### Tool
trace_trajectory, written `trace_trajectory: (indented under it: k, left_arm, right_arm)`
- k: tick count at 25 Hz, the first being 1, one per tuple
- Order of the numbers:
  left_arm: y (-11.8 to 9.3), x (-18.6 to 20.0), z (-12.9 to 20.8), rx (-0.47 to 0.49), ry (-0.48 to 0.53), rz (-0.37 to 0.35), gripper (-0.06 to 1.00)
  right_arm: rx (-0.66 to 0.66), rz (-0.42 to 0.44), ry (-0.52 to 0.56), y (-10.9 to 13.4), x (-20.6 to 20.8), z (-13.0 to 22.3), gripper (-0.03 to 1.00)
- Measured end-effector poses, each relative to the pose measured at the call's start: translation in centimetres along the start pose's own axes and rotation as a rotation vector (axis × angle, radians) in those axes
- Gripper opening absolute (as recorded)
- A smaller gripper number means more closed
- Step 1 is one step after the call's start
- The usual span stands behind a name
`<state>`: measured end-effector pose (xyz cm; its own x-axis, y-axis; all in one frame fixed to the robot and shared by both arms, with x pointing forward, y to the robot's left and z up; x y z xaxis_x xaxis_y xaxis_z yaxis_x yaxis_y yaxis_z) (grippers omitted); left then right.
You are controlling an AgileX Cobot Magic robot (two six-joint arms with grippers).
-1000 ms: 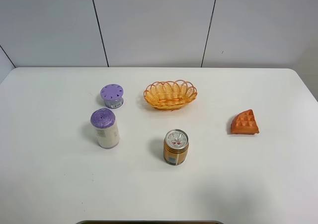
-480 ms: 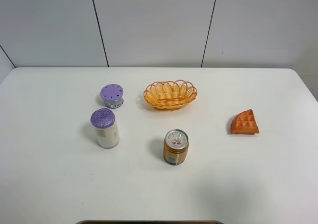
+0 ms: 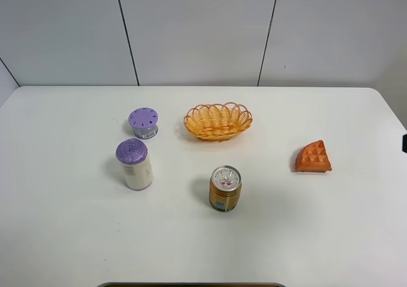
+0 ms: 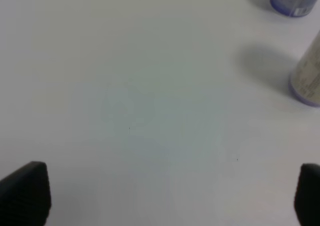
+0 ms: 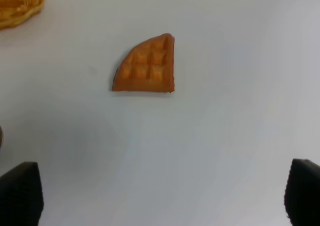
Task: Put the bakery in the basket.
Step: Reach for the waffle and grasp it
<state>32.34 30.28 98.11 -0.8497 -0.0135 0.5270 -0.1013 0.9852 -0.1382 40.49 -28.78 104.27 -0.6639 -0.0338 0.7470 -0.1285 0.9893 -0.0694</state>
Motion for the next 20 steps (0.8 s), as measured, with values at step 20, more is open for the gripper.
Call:
trace_trajectory:
  k: [20]
  left_arm:
    - [0.0, 0.0, 0.0, 0.000, 0.000, 0.000, 0.99]
  right_arm:
    - [-0.069, -0.044, 0.400, -0.8, -13.7, -4.3, 0.99]
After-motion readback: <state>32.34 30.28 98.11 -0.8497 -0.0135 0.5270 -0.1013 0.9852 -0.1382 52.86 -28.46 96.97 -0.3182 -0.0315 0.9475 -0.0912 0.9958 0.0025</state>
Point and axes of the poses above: a point on each arm's last joint axis where the gripper is mounted, x pointing back along that axis away from the gripper, y along the wrist's bending axis when the last joint is at zero, z = x × y, the point moved 10 cm from there along -x, pointing out along that axis toward the gripper, and after that the axes turned 10 degrees about x, right-handed, at the moved point
